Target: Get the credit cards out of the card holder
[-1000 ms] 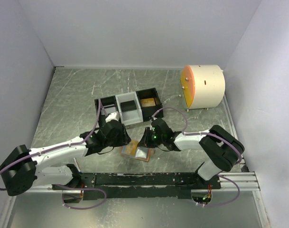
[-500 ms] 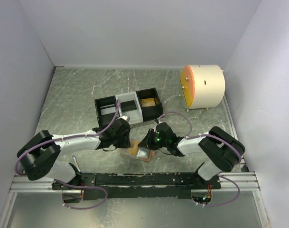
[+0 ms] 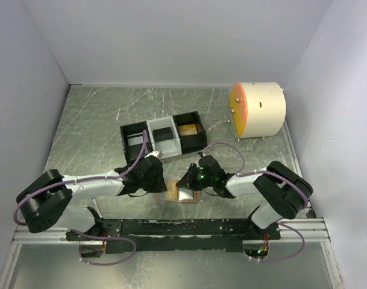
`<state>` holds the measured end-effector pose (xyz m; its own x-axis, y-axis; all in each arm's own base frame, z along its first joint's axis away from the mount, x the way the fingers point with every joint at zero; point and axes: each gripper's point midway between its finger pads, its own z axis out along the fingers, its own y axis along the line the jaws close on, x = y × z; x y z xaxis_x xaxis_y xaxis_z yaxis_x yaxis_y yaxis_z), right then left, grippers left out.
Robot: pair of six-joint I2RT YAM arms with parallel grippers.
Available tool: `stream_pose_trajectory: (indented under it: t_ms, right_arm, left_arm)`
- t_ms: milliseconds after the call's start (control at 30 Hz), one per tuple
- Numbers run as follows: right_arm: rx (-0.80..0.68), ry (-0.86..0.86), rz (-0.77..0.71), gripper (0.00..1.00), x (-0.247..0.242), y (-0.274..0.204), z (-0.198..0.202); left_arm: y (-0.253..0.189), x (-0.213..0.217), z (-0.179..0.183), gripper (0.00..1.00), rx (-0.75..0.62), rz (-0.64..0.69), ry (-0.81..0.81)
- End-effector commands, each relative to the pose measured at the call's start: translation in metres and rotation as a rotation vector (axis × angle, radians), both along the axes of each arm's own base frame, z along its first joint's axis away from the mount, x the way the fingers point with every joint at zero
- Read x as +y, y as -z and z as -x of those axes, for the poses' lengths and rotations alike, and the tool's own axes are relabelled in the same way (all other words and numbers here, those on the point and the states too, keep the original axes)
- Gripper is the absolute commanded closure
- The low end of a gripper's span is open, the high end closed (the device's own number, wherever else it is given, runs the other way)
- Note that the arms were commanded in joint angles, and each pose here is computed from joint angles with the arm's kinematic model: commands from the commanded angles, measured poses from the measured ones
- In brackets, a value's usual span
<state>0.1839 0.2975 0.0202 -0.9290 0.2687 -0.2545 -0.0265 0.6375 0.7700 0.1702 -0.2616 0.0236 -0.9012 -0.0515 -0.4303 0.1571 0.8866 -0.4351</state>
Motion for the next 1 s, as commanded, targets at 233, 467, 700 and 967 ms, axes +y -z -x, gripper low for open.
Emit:
stream_pose_trajectory:
  t_ms: [233,467,700,967]
  right_arm:
    - [-0.045,-0.119,0.038,0.83,-0.004,-0.008,0.014]
    - [-0.08,-0.252,0.059,0.78,0.0,-0.012,0.023]
    - [-0.08,-0.252,0.091,0.8,-0.001,-0.01,0.02]
    - [-0.075,-0.265,0.121,0.85,-0.001,-0.005,0.018]
  left_arm:
    - [0.017,0.001,0.024,0.69,0.07,-0.081,-0.058]
    - [0.013,0.0,0.024,0.69,0.06,-0.066,-0.056]
    - [0.014,0.002,0.025,0.69,0.064,-0.072,-0.059]
    - [0.013,0.0,0.022,0.7,0.064,-0.085,-0.055]
